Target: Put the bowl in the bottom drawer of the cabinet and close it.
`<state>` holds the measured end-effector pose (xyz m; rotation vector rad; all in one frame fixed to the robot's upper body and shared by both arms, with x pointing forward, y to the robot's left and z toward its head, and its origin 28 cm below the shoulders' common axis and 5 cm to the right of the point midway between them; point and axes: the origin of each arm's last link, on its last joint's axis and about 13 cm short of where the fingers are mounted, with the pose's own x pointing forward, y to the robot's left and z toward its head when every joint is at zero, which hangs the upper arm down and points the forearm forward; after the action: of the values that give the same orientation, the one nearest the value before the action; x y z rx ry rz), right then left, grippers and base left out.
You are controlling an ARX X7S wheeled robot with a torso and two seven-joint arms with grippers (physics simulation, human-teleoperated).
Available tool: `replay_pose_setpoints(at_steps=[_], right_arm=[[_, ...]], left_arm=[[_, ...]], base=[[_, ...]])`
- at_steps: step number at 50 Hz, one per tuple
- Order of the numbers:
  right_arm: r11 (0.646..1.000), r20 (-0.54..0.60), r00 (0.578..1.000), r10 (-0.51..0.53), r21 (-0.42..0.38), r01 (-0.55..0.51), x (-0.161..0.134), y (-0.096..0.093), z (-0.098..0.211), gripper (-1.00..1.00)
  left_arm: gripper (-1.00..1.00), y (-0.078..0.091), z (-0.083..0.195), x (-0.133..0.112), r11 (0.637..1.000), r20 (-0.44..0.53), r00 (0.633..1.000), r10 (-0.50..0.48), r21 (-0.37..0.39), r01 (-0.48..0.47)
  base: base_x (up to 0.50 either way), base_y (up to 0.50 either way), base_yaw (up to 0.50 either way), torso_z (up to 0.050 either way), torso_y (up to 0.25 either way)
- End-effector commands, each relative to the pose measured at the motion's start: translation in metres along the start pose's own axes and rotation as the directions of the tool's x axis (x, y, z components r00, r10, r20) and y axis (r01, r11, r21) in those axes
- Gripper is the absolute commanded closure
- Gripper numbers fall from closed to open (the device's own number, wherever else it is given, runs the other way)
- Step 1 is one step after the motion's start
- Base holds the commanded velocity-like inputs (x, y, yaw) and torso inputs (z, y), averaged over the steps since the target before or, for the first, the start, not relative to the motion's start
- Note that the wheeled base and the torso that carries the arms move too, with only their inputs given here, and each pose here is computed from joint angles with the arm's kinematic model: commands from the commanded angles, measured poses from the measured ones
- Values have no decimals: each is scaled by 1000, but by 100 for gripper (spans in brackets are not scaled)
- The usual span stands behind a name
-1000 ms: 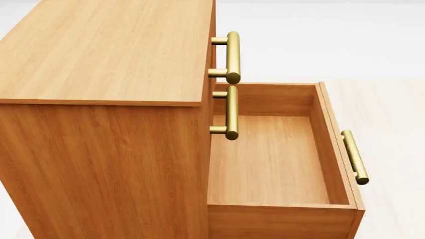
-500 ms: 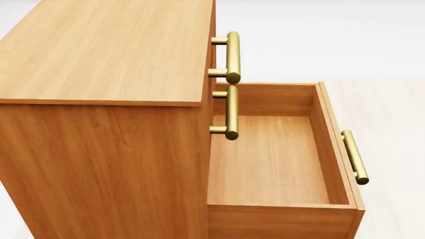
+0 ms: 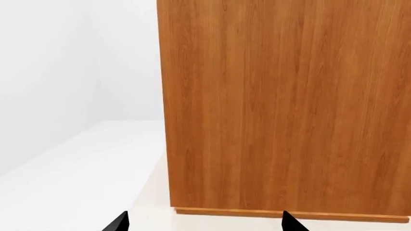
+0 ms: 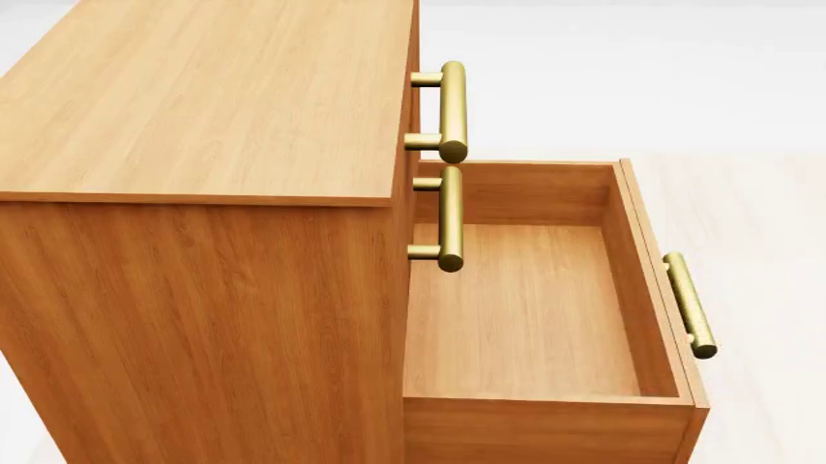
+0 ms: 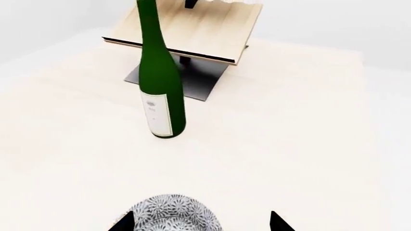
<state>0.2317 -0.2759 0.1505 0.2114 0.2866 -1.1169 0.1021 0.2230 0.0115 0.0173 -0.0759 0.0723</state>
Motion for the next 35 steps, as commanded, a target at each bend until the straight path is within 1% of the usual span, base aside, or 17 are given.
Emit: replay_pose_setpoints(at_steps=[1,13,15,24,26,29,35], right_arm=[[998,10,998,-60,-24,60,4,-3,-3,-100],[995,23,996,-82,-49,84,7,-4,-7,-100],[999,-57,998,-35,-16,34,8,-3,-10,-100],[1000,-98,995,-19,-9,18,14,-3,-15,-100],[1000,-124,992,-3,15,5,15,-4,-15,-100],[1000,-119,993,-7,9,8,16,-4,-14,-100],[1000,-142,990,-9,24,12,20,-4,-17,-100]], left_arm=[[-100,0,0,0,1000,0,1000,0,1,0],[-100,0,2,-2,1000,-1,1000,-1,-1,1],[-100,0,1,-2,1000,0,1000,-1,0,1],[-100,0,4,-4,1000,0,1000,-1,0,1],[-100,0,5,-4,1000,0,1000,0,0,0],[-100,0,5,-4,1000,0,1000,-1,-1,1],[-100,0,6,-4,1000,0,1000,0,-1,0]], base=[[0,0,0,0,0],[0,0,0,0,0],[0,0,0,0,0],[0,0,0,0,0],[0,0,0,0,0],[0,0,0,0,0],[0,0,0,0,0]])
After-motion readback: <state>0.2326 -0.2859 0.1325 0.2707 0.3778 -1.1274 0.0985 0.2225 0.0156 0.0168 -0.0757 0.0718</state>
